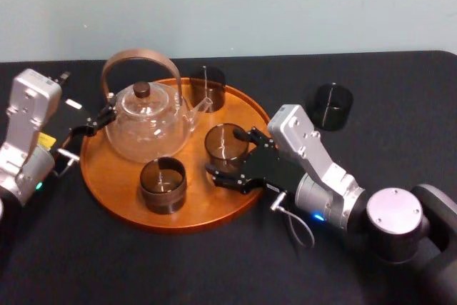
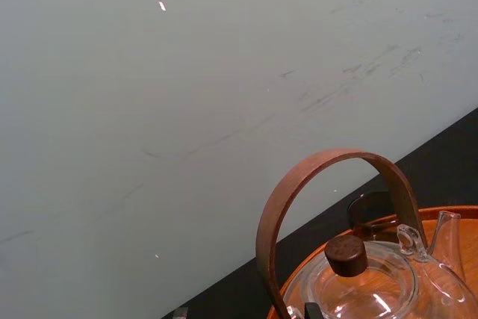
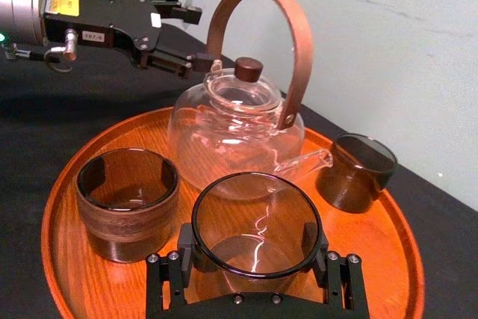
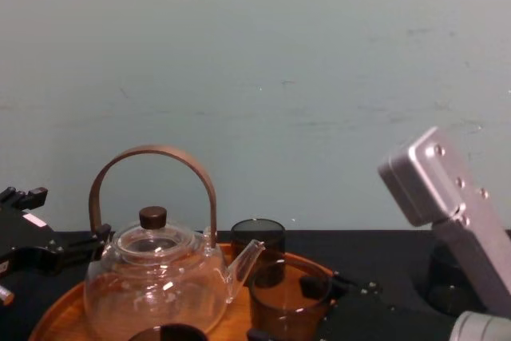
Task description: Pick up the glass from the table and place it on the tray.
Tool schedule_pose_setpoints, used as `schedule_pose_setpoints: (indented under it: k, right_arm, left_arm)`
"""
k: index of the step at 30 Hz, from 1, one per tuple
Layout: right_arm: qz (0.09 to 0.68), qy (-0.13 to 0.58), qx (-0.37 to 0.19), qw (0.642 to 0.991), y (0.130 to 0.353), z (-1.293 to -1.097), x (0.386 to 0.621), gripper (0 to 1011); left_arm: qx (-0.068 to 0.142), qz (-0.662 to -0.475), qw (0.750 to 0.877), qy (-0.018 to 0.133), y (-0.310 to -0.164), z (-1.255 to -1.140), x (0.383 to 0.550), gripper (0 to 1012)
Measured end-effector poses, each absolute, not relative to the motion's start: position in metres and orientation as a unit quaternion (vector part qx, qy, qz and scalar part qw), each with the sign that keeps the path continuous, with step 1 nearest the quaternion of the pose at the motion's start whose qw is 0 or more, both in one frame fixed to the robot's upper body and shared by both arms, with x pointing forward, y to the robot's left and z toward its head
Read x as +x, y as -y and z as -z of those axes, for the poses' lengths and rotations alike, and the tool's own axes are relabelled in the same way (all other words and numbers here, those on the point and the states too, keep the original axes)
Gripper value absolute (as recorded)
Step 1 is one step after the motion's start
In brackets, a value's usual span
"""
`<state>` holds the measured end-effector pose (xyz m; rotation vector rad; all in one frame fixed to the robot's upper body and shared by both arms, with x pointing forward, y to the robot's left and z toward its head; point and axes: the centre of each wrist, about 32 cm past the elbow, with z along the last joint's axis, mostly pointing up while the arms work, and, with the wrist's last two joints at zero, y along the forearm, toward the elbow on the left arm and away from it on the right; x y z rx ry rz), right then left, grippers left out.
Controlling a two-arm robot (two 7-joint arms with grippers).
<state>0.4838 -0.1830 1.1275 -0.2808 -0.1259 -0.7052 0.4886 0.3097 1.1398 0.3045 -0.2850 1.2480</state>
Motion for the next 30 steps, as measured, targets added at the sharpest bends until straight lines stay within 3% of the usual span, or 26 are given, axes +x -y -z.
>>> schedule_pose_setpoints:
  k: [30]
  right_arm:
    - [0.329, 0.047, -0.149, 0.931, 0.173, -1.101, 0.492, 918]
  left_arm:
    - [0.141, -0.58, 0.791, 0.132, -0.31, -1.14, 0.489, 1010]
